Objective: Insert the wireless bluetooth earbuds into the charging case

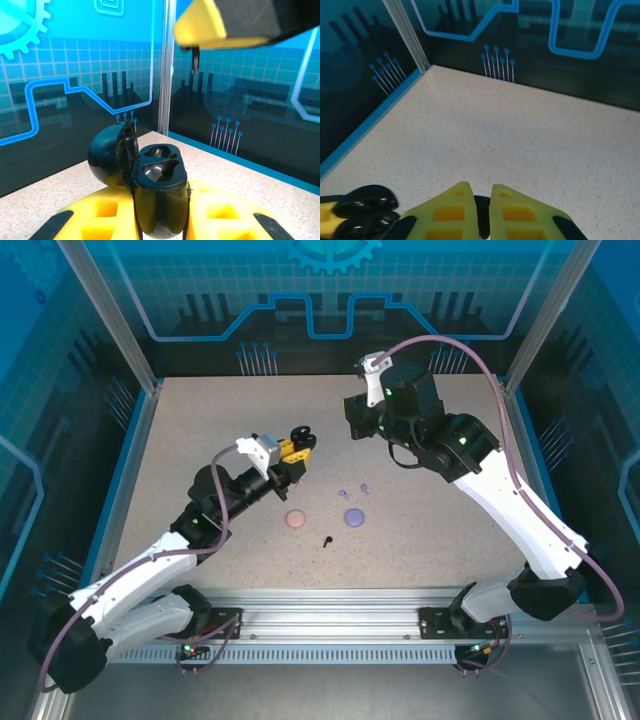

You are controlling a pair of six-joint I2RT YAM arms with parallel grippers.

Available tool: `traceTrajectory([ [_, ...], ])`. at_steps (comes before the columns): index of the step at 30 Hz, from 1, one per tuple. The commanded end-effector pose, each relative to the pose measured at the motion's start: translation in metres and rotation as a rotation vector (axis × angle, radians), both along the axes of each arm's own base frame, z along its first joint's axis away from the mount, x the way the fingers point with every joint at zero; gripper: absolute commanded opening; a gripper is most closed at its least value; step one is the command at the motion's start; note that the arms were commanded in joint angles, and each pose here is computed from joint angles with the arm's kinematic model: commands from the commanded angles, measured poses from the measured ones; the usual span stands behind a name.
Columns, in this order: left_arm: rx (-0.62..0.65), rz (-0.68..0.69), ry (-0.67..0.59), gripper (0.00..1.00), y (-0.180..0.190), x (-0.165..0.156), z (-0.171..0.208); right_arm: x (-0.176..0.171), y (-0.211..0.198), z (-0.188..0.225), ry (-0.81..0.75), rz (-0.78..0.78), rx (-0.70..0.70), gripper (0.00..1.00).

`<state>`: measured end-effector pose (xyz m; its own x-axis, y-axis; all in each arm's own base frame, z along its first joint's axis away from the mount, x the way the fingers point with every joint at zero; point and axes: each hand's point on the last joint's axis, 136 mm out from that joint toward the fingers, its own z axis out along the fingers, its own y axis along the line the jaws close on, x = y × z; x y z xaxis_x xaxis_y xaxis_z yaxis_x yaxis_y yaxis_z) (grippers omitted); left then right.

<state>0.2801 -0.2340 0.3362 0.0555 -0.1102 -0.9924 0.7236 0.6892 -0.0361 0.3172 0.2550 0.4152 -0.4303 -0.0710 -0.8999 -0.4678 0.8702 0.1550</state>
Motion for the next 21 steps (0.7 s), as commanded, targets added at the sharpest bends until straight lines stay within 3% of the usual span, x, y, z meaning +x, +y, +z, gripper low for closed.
traceTrajectory([
  [1, 0.013, 0.026, -0.101, 0.0, -0.003, 0.001, 0.018, -0.017, 0.021, 0.026, -0.141, 0.12, 0.036, 0.09],
  [9, 0.036, 0.001, -0.124, 0.0, -0.014, -0.001, 0.021, -0.037, 0.055, 0.023, -0.241, 0.241, -0.008, 0.1],
  [21, 0.07, -0.004, -0.171, 0.0, -0.017, -0.007, 0.029, -0.043, 0.071, 0.0, -0.224, 0.272, -0.06, 0.09],
])
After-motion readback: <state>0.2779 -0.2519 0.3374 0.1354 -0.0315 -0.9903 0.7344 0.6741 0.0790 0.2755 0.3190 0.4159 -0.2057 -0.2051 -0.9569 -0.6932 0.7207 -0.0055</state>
